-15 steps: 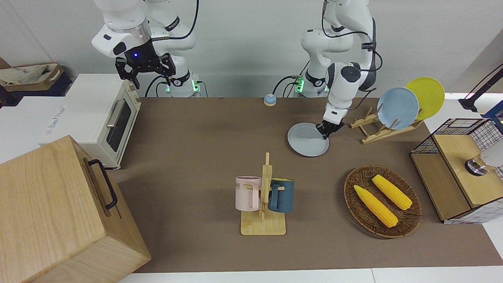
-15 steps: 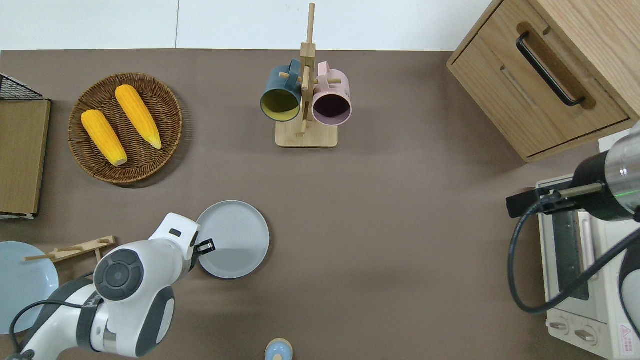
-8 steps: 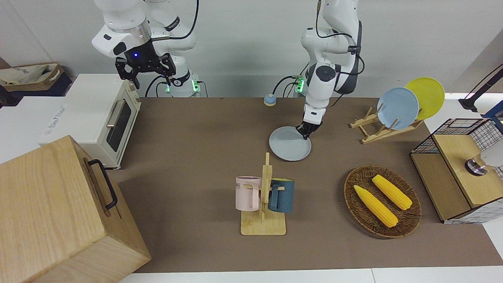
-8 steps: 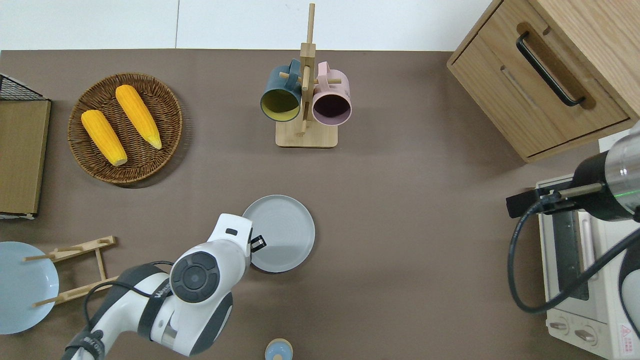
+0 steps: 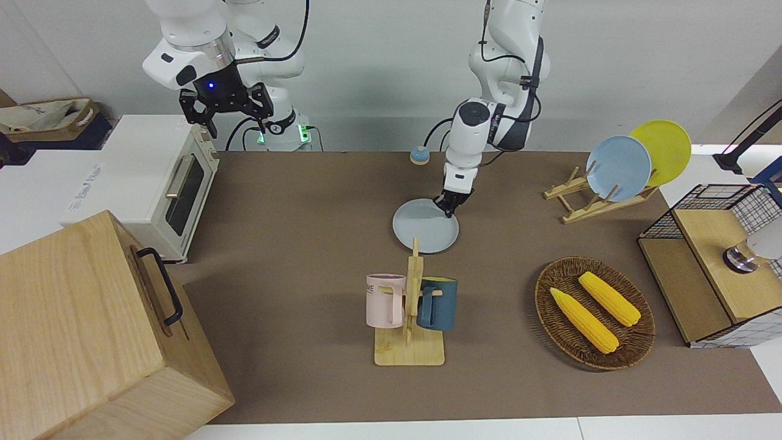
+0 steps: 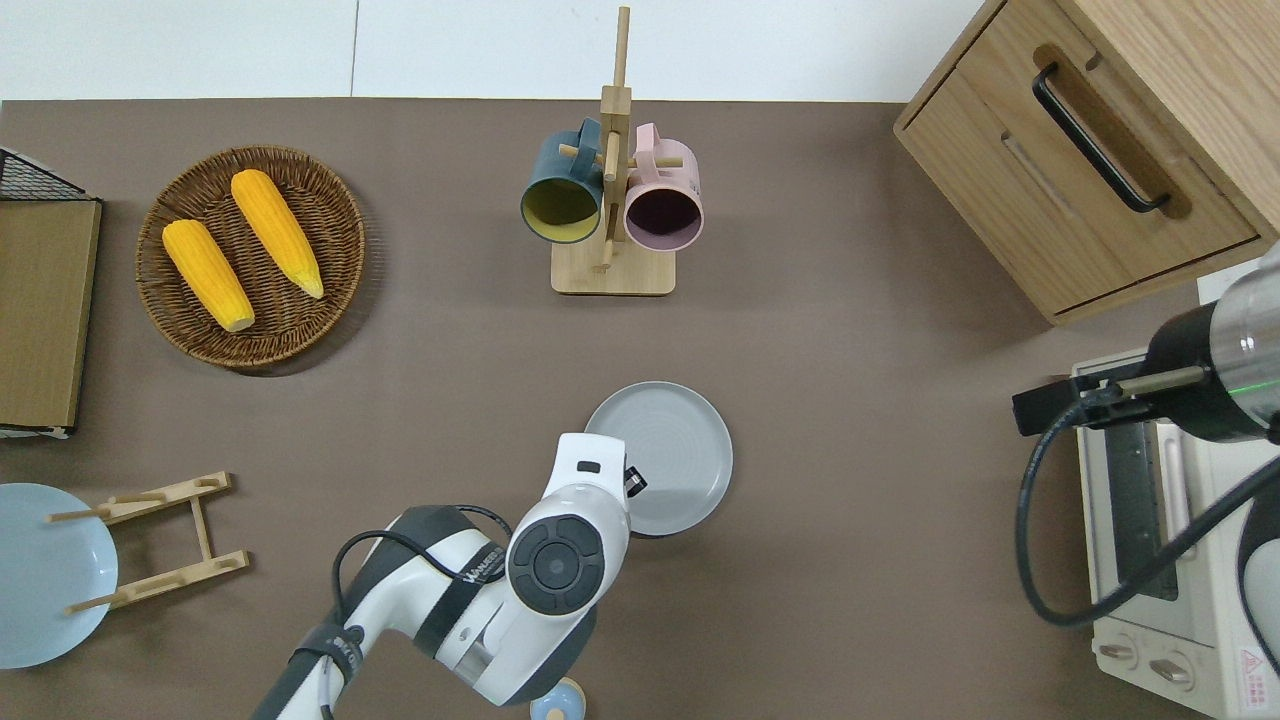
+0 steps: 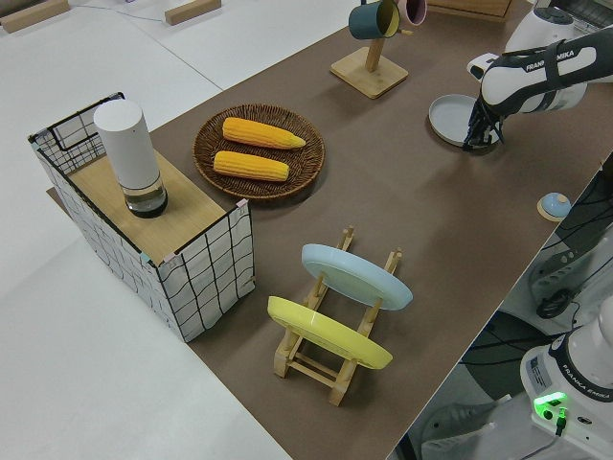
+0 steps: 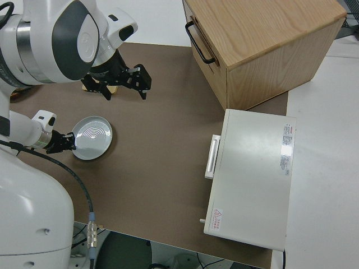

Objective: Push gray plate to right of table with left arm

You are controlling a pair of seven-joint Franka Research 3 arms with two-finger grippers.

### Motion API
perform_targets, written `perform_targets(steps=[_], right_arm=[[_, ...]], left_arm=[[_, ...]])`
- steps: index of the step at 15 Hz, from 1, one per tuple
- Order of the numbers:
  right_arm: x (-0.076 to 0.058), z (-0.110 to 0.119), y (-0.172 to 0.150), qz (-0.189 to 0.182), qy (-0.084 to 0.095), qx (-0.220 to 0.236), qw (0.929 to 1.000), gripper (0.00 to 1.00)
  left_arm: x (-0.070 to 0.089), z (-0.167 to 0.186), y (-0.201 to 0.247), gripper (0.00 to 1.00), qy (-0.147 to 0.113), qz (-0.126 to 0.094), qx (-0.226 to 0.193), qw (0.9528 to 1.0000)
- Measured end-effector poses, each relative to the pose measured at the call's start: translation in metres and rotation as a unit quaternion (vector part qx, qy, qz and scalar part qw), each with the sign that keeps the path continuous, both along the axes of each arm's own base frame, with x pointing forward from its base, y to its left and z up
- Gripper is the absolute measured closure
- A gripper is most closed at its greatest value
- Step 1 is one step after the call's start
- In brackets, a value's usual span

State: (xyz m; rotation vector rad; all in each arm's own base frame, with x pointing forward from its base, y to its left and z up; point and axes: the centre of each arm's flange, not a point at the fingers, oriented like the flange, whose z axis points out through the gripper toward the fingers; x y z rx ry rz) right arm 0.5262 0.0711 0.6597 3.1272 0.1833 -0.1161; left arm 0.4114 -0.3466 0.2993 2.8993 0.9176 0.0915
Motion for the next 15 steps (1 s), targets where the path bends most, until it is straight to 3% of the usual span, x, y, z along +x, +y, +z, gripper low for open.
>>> perform_targets(steps=[4, 9, 10, 15], right_arm=[[0.000, 0.000, 0.000, 0.000, 0.000, 0.000, 1.0000, 0.01], [0.000, 0.000, 0.000, 0.000, 0.000, 0.000, 1.0000, 0.01], [0.000, 0.000, 0.000, 0.000, 0.000, 0.000, 1.0000, 0.01], [0.000, 0.000, 0.000, 0.000, 0.000, 0.000, 1.0000, 0.01]], left_arm=[[-0.005, 0.000, -0.039, 0.96, -0.001, 0.013, -0.012, 0.9998], [-0.008, -0.001, -0.056, 0.93, 0.001, 0.012, -0.017, 0.9998], [-0.010, -0.004, -0.058, 0.86, 0.003, 0.011, -0.016, 0.9998], [-0.004, -0.005, -0.065, 0.35, 0.027, -0.009, 0.009, 0.9995]])
